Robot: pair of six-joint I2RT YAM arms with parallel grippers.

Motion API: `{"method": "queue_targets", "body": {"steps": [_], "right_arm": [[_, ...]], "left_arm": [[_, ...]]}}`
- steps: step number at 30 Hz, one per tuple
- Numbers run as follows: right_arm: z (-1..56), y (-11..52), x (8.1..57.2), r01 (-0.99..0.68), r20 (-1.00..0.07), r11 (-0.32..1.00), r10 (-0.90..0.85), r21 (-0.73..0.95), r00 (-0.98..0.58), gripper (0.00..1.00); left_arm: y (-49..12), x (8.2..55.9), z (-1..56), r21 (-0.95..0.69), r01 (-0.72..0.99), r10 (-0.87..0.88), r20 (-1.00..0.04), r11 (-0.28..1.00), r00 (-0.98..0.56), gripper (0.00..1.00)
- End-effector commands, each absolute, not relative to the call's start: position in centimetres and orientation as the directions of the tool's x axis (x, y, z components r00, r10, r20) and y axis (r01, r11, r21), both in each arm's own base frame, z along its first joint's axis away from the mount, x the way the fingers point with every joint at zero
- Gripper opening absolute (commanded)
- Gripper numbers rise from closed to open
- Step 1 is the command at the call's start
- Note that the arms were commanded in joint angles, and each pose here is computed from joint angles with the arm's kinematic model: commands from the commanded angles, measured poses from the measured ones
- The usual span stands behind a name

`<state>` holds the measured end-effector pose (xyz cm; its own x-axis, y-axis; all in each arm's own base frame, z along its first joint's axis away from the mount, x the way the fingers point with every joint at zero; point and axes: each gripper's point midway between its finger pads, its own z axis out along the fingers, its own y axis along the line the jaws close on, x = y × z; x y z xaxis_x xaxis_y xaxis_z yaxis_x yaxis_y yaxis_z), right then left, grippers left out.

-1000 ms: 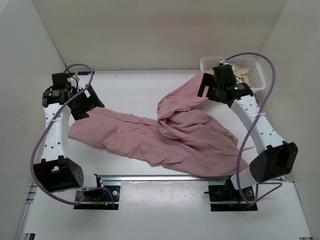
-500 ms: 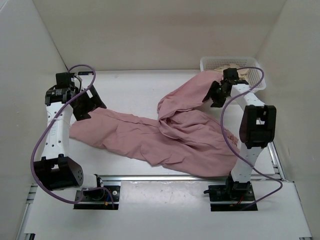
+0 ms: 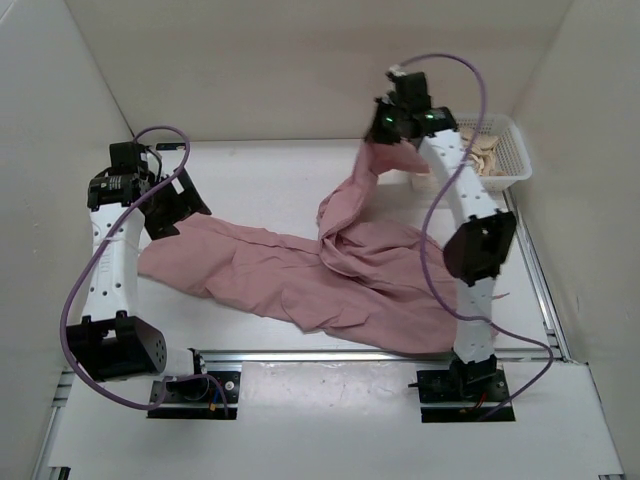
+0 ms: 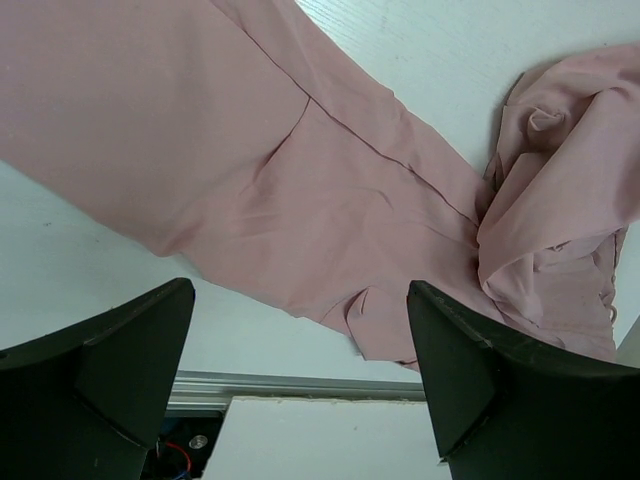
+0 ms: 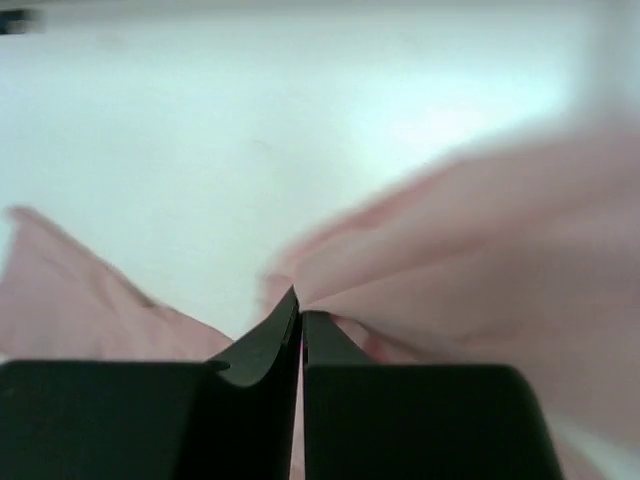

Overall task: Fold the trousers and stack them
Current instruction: Flatten the trousers out

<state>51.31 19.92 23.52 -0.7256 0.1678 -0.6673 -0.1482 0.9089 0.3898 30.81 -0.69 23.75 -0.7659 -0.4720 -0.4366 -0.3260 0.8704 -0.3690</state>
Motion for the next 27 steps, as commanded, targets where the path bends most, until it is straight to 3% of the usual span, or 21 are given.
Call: {"method": "queue_targets", "body": {"steps": [1,4,6,7,8,9,11,19,20,21,23,24,25,27], "right_arm": [[25.1,28.0,51.0,-0.336,-0.727,0.89,-0.006,0.31,-0.687,0.0],[25.2,32.8,51.5,-0.428,-0.738,0.812,0.004,0.396,-0.674,0.03],[25.1,35.2,50.4,-0.463,-0.732,0.779,-0.007,0.424,-0.681,0.17],[24.2,35.3,49.8,-0.464,-0.712,0.772,-0.021,0.435,-0.702,0.29],[24.0,35.9,49.2,-0.492,-0.719,0.764,-0.055,0.416,-0.693,0.75],[25.3,35.5,48.5,-0.503,-0.73,0.762,-0.058,0.409,-0.681,0.87],[23.9,34.0,47.7,-0.456,-0.702,0.805,-0.069,0.381,-0.708,1.0],[33.8,21.4,43.9,-0.263,-0.799,0.903,0.129,0.339,-0.588,1.0],[33.4,19.6,42.5,-0.224,-0.792,0.913,0.152,0.342,-0.591,0.94],[32.9,18.5,42.1,-0.197,-0.785,0.916,0.171,0.349,-0.596,0.72],[30.5,16.1,41.7,-0.135,-0.746,0.922,0.2,0.362,-0.635,0.46],[29.9,15.0,41.9,-0.114,-0.734,0.922,0.215,0.37,-0.644,0.21],[29.3,15.8,41.9,-0.146,-0.707,0.902,0.209,0.406,-0.675,0.16],[28.4,16.9,42.1,-0.172,-0.674,0.883,0.194,0.436,-0.713,0.17]], "left_arm": [[-0.9,30.6,24.4,-0.375,-0.321,-0.473,-0.448,0.87,-0.759,1.0],[-0.4,29.6,24.8,-0.349,-0.348,-0.482,-0.462,0.87,-0.744,1.0],[-0.2,29.2,25.1,-0.339,-0.354,-0.483,-0.468,0.872,-0.74,1.0],[0.0,28.8,25.6,-0.334,-0.354,-0.481,-0.491,0.874,-0.726,1.0],[0.0,28.7,25.2,-0.331,-0.358,-0.482,-0.48,0.873,-0.733,1.0],[-0.1,28.5,24.5,-0.326,-0.365,-0.484,-0.464,0.872,-0.742,1.0],[-0.4,28.6,24.3,-0.344,-0.351,-0.483,-0.465,0.871,-0.742,1.0],[-1.1,28.5,18.8,-0.372,-0.421,-0.546,-0.362,0.828,-0.755,1.0],[-1.4,28.6,18.5,-0.386,-0.425,-0.557,-0.352,0.819,-0.752,1.0],[-2.1,29.1,18.5,-0.409,-0.396,-0.543,-0.358,0.823,-0.76,1.0],[-2.9,29.7,17.8,-0.399,-0.388,-0.527,-0.341,0.831,-0.778,1.0],[-3.7,30.0,17.8,-0.395,-0.375,-0.512,-0.339,0.839,-0.789,1.0],[-4.0,30.6,17.9,-0.394,-0.365,-0.502,-0.338,0.844,-0.796,1.0],[-4.4,31.1,18.2,-0.388,-0.348,-0.486,-0.351,0.853,-0.8,1.0]]}}
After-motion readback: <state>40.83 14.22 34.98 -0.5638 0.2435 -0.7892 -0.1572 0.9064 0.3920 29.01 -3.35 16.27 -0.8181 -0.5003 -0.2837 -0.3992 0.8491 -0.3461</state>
